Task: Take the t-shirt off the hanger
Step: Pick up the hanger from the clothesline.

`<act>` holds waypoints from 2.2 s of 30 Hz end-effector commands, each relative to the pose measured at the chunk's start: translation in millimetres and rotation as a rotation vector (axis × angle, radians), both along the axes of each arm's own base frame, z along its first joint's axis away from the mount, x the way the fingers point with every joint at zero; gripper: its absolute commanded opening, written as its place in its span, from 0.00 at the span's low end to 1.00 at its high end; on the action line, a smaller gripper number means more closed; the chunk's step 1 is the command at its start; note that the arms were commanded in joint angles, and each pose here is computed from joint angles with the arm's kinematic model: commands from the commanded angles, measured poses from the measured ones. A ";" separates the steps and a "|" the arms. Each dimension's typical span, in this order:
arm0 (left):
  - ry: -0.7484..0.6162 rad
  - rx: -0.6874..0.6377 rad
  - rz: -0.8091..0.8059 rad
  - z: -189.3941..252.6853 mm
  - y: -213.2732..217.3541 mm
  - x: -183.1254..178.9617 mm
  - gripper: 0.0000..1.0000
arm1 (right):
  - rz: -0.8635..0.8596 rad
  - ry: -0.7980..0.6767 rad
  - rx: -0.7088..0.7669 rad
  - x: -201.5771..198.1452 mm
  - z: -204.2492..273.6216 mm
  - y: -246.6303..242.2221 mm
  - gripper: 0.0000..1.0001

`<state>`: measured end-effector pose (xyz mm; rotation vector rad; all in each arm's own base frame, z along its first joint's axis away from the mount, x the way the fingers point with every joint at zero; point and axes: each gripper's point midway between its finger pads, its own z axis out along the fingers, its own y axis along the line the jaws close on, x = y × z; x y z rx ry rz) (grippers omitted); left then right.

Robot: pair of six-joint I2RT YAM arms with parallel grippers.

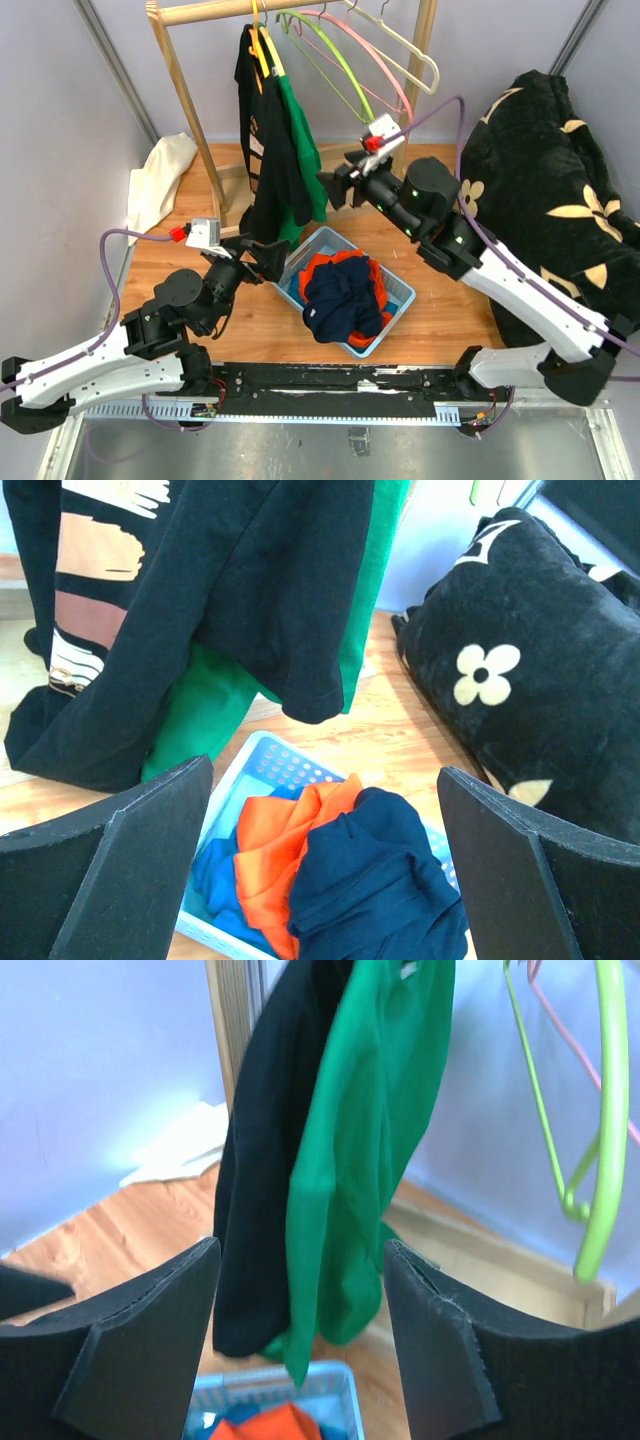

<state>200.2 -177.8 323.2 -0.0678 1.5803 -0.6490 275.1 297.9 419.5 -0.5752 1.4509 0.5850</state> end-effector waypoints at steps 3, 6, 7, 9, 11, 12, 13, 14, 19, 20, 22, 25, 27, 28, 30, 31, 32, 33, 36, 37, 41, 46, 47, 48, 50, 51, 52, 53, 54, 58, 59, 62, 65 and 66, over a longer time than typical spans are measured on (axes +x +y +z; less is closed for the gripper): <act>-0.017 0.014 -0.008 2.2 1.0 -1.7 0.98 | -0.041 -0.123 0.018 35.0 53.3 32.6 0.62; -0.017 0.008 -0.026 0.3 -0.2 -3.9 0.98 | -0.077 -0.149 0.022 53.9 60.8 45.7 0.56; -0.019 0.003 -0.030 0.5 -0.2 -4.6 0.98 | -0.085 -0.157 0.023 59.2 62.9 49.9 0.55; -0.023 -0.004 -0.039 0.6 -0.1 -6.0 0.98 | -0.101 -0.177 0.022 68.9 68.6 57.5 0.53; -0.027 -0.007 -0.039 0.7 1.6 -6.6 0.98 | -0.115 -0.183 0.005 78.9 68.6 64.9 0.52; -0.029 -0.008 -0.037 1.0 3.1 -6.9 0.98 | -0.121 -0.185 -0.004 83.6 68.4 68.3 0.52; -0.031 -0.007 -0.034 0.7 4.4 -7.0 0.98 | -0.125 -0.186 -0.010 87.3 68.0 71.0 0.51; -0.032 -0.009 -0.030 0.7 6.1 -7.1 0.98 | -0.128 -0.183 -0.016 91.0 65.9 74.2 0.51; -0.036 -0.020 -0.024 -1.1 10.3 -7.9 0.98 | -0.170 -0.180 -0.012 106.1 62.6 79.7 0.49; -0.036 -0.022 -0.025 -1.5 10.6 -8.3 0.98 | -0.177 -0.178 -0.013 107.9 61.8 79.9 0.48; -0.037 -0.025 -0.023 -2.3 12.0 -8.6 0.98 | -0.185 -0.180 -0.008 109.4 61.9 79.9 0.48; -0.041 -0.030 -0.016 -1.7 13.9 -8.2 0.98 | -0.201 -0.186 -0.008 113.0 61.5 79.1 0.47; -0.046 -0.027 -0.015 -1.4 13.9 -8.0 0.98 | -0.210 -0.187 -0.009 116.7 61.2 79.8 0.47; -0.048 -0.025 -0.015 -1.1 13.7 -7.9 0.98 | -0.214 -0.190 -0.009 118.8 62.3 80.0 0.47; -0.051 -0.017 -0.014 -1.2 13.6 -7.4 0.98 | -0.226 -0.188 -0.013 123.9 61.2 80.9 0.46; -0.050 -0.015 -0.013 -1.3 13.4 -7.2 0.98 | -0.229 -0.189 -0.011 125.8 62.1 81.8 0.46; -0.051 -0.015 -0.012 -0.8 13.6 -7.1 0.98 | -0.232 -0.188 -0.012 128.4 60.9 83.2 0.45; -0.050 -0.015 -0.011 -1.5 13.8 -6.9 0.98 | -0.234 -0.189 -0.007 130.5 61.7 84.6 0.45; -0.050 -0.015 -0.011 -1.6 13.8 -7.1 0.98 | -0.242 -0.192 0.000 137.6 61.4 88.8 0.44; -0.051 -0.015 -0.011 -1.2 13.8 -7.0 0.98 | -0.250 -0.191 -0.001 140.7 59.8 89.6 0.44; -0.052 -0.012 -0.011 -1.1 13.8 -7.1 0.98 | -0.291 -0.192 0.012 148.9 58.5 88.6 0.41; -0.052 -0.014 -0.010 -0.9 13.6 -6.8 0.98 | -0.357 -0.196 0.035 153.0 60.7 78.0 0.40; -0.052 -0.013 -0.011 -1.1 13.4 -7.0 0.98 | -0.368 -0.198 0.035 153.3 61.3 75.9 0.40; -0.052 -0.011 -0.011 -1.3 13.2 -6.8 0.98 | -0.371 -0.200 0.032 153.6 60.7 75.1 0.40; -0.054 -0.011 -0.008 -0.6 13.9 -6.5 0.98 | -0.419 -0.196 0.030 156.0 61.4 66.1 0.41; -0.052 -0.010 -0.009 -1.3 13.5 -6.5 0.98 | -0.426 -0.197 0.026 156.3 61.4 64.1 0.41; -0.052 -0.011 -0.009 -1.3 13.5 -6.6 0.98 | -0.432 -0.199 0.026 156.2 62.7 62.5 0.41; -0.052 -0.011 -0.009 -1.8 13.3 -6.5 0.98 | -0.434 -0.201 0.025 156.3 62.9 61.4 0.41; -0.052 -0.012 -0.009 -2.3 13.3 -6.5 0.98 | -0.436 -0.201 0.022 157.0 62.7 60.4 0.41; -0.051 -0.015 -0.009 -3.5 13.6 -6.7 0.98 | -0.449 -0.203 0.023 159.3 64.0 55.2 0.42; -0.050 -0.015 -0.007 -4.0 13.9 -6.5 0.98 | -0.447 -0.204 0.024 159.5 64.5 54.7 0.41; -0.052 -0.014 -0.008 -3.9 14.0 -6.7 0.98 | -0.440 -0.206 0.025 160.3 64.5 56.3 0.41; -0.052 -0.017 -0.006 -3.8 14.4 -6.6 0.98 | -0.423 -0.210 0.033 159.7 65.8 60.3 0.39; -0.052 -0.015 -0.008 -4.4 14.1 -6.7 0.98 | -0.416 -0.211 0.033 159.5 65.9 61.8 0.39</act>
